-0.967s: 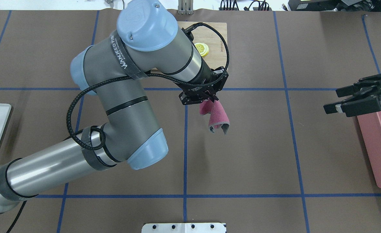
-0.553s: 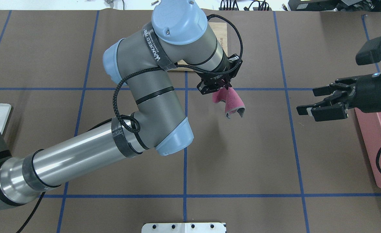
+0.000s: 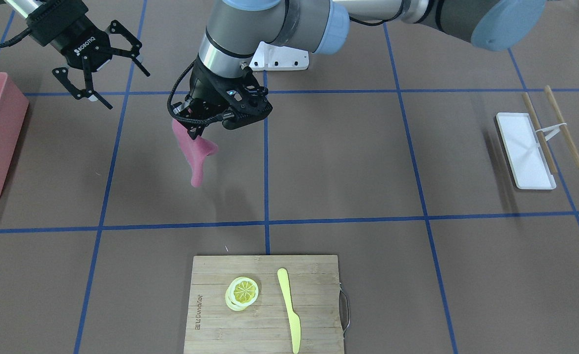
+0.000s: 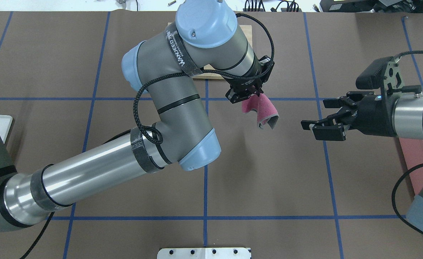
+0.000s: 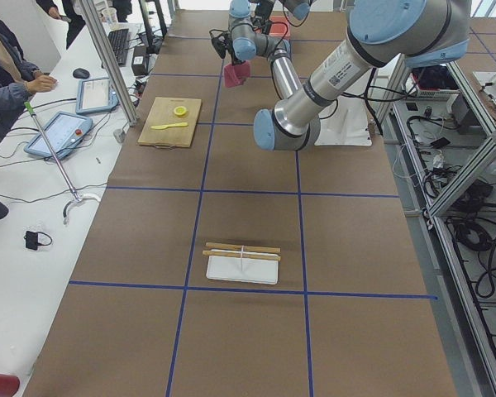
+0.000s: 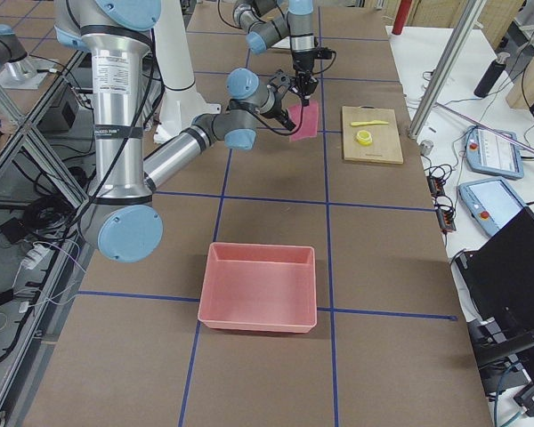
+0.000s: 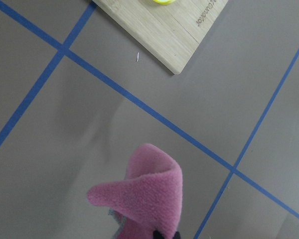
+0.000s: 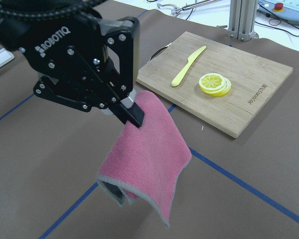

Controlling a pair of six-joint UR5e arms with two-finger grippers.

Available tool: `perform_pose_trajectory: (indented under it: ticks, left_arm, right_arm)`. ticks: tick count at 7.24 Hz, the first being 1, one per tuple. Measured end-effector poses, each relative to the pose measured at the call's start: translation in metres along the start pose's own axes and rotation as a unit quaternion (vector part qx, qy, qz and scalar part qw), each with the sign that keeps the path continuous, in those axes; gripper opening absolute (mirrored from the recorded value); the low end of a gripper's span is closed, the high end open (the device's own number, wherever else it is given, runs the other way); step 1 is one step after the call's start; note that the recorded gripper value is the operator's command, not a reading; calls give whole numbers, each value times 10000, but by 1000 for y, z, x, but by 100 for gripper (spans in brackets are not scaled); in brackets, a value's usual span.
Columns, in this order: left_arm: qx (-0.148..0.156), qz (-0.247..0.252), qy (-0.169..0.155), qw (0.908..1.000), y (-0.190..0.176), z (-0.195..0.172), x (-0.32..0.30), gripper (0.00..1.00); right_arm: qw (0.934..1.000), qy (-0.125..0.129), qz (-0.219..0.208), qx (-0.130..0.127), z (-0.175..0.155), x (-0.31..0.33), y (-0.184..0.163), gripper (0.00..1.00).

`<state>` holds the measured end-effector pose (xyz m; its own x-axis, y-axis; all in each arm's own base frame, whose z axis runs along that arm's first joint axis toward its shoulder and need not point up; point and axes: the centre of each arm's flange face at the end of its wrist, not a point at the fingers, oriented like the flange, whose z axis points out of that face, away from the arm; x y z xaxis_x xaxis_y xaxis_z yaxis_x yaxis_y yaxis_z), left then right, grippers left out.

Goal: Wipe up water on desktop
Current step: 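Hold the pink cloth up with the left gripper while the right gripper approaches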

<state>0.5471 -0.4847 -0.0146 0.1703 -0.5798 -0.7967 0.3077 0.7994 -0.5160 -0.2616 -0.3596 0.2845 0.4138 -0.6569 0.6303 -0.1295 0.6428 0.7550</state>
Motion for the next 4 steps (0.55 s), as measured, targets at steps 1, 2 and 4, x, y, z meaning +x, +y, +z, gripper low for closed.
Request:
perform_pose_trajectory:
  ticks: [1, 2, 4]
  left_arm:
    - [-14, -247, 26, 9997, 0, 3, 0, 0]
    - [-30, -488, 37, 9988, 1, 4, 0, 0]
    - [-104, -863, 127, 9961, 5, 6, 1, 0]
  right_arm:
    - [9999, 89, -35, 79, 8, -7, 2, 99]
    - [9997, 165, -76, 180, 16, -17, 3, 99]
    - [9990, 292, -118, 305, 25, -28, 6, 98]
